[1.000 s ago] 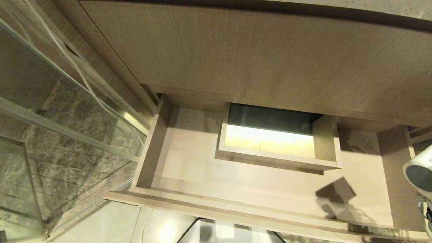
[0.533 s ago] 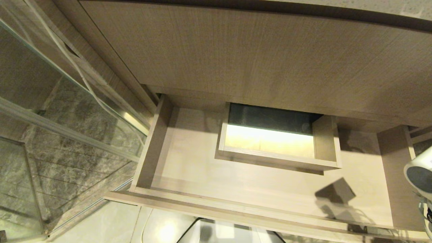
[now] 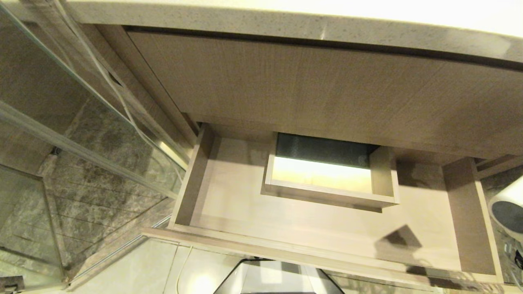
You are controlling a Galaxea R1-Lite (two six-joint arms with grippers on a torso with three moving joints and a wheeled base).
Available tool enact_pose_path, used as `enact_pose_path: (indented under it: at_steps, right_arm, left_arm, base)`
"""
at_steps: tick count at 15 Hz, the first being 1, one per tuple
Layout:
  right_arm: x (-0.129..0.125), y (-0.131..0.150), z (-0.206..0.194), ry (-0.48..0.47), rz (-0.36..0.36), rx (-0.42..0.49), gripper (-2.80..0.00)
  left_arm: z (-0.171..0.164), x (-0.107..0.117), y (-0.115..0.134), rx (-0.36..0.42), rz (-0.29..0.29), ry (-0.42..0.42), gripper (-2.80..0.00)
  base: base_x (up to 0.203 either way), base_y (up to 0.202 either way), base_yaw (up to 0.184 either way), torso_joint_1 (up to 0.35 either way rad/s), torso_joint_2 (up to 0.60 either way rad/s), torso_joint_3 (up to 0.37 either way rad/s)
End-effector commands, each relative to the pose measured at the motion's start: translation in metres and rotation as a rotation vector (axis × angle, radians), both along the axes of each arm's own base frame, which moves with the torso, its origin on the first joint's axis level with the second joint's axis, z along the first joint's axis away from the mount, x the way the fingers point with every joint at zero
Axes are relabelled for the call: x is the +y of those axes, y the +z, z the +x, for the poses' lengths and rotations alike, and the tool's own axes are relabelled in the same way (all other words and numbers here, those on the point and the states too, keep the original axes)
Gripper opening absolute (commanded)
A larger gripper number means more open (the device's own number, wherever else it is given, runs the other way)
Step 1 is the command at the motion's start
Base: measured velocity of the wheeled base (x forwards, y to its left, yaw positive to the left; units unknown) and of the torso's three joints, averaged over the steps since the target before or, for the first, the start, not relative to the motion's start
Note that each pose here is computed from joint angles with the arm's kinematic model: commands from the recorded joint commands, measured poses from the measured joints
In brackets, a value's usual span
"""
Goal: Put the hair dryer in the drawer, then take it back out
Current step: Place it on the countertop
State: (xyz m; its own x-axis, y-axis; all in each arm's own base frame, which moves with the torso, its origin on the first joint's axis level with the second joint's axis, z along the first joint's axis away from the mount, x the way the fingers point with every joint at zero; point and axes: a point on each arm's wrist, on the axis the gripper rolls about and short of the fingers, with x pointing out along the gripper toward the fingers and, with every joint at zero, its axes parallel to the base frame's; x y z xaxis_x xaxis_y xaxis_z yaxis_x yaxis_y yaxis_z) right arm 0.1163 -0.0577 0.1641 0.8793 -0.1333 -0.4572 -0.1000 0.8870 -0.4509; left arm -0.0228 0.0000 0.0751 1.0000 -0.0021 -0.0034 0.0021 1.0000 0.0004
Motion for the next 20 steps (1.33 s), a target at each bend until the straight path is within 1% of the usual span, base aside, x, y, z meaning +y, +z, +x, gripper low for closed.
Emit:
enact_pose_path:
  at_steps: [1,3,7,14,20]
  right_arm:
    - [0.0002,0.0002,-0.0003,0.004,-0.004,-0.003,-2.8]
    - [0.0007,0.0009,-0.001,0.004,-0.007,-0.007,-2.8]
    - [0.0013,-0.0003,-0.0021,0.005,-0.005,-0.006,-2.8]
    - [0.0021,0.0007,-0.0031,0.006,-0.009,-0.013,-2.8]
    - [0.002,0.0002,-0.0029,0.007,-0.008,-0.011,-2.8]
  left_arm:
    - [0.0001,0.0,-0.0004,0.001,0.0,-0.001,-2.8]
    - [0.0001,0.0,-0.0002,0.001,0.0,-0.001,-2.8]
    - [0.0001,0.0,-0.0004,0.001,0.0,-0.001,-2.8]
    - [0.0001,0.0,-0.0004,0.001,0.0,-0.001,-2.8]
    - [0.0001,0.0,-0.0004,0.001,0.0,-0.001,-2.8]
  base:
    - [0.0,0.0,0.0,0.089,-0.52,-0.184]
    - [0.0,0.0,0.0,0.321,-0.54,-0.193]
    - [0.0,0.0,0.0,0.49,-0.52,-0.229]
    - [0.0,0.0,0.0,0.345,-0.59,-0.256]
    - [0.0,0.0,0.0,0.222,-0.4,-0.183]
